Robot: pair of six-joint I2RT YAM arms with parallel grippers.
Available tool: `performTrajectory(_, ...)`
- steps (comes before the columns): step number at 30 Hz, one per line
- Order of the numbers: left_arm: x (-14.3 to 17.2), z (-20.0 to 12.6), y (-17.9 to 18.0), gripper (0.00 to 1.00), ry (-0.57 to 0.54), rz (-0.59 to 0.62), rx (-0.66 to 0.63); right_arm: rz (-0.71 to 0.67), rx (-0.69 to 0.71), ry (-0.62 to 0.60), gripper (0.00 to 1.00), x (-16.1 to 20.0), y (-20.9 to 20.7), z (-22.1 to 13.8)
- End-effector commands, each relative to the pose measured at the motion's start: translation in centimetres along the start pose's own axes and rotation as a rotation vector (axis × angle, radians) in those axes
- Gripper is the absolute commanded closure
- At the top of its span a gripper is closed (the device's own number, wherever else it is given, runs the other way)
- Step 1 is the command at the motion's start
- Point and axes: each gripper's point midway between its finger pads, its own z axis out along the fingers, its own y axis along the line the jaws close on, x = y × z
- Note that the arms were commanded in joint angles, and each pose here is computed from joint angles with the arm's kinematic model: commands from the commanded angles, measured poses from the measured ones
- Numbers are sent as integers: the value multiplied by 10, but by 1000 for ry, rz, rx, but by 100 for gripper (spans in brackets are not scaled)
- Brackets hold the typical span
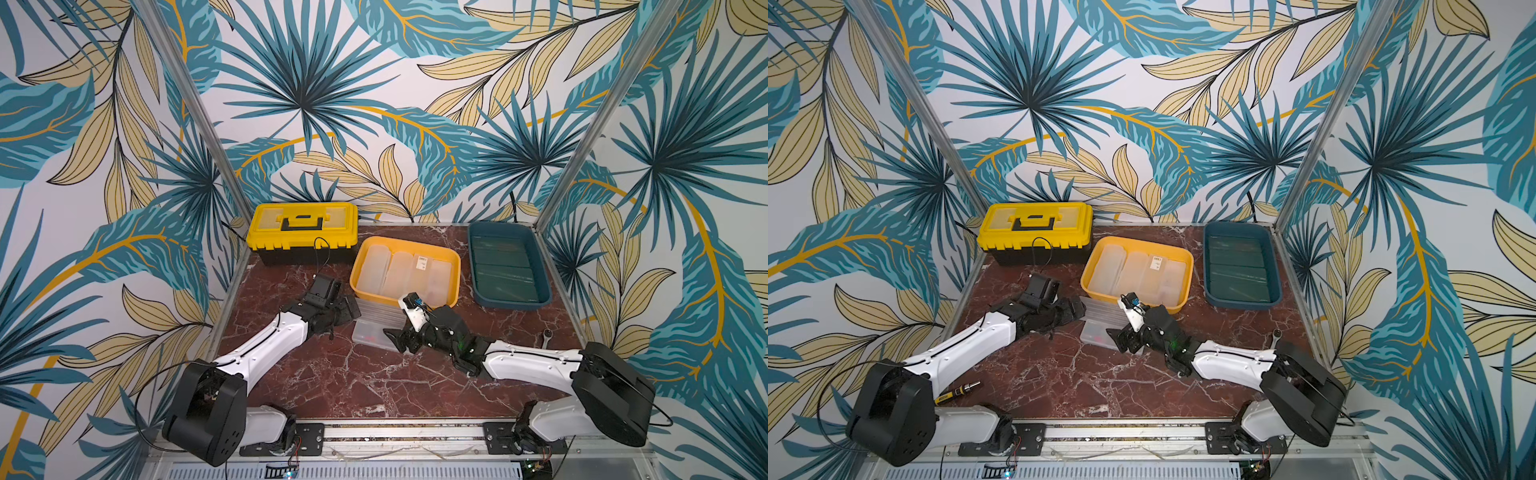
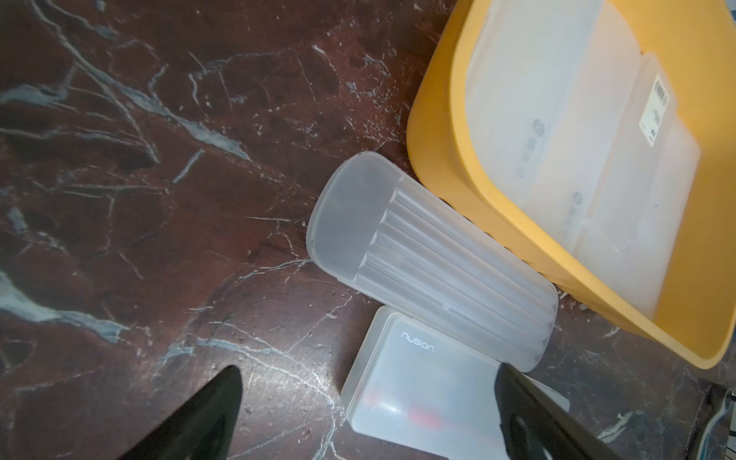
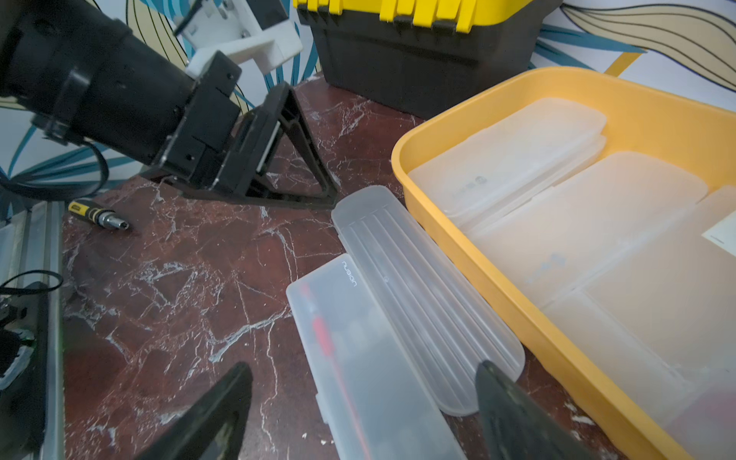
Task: Place the pencil cases by color into the storage box
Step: Pick up the pencil case from the center of the board.
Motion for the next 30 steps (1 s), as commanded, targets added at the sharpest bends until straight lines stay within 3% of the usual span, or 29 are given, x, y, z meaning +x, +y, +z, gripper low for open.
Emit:
performTrajectory(1,0,-9,-3,1,-24,10,50,-107,-2,162,12,11,2,-12)
performTrajectory(11,-6,-32,-14,0,-85,102,123,-241,3,416,12,45,-5,-33)
performTrajectory(17,-1,-33,-16,0,-114,159,176,-257,-16,472,12,57,-4,-34)
performTrajectory(24,-3,-46,-24,0,-244,240,279,-255,-38,528,13,73,-3,-20)
performTrajectory(30,5,-41,-29,0,-287,330,260,-273,-24,578,13,77,-7,-16)
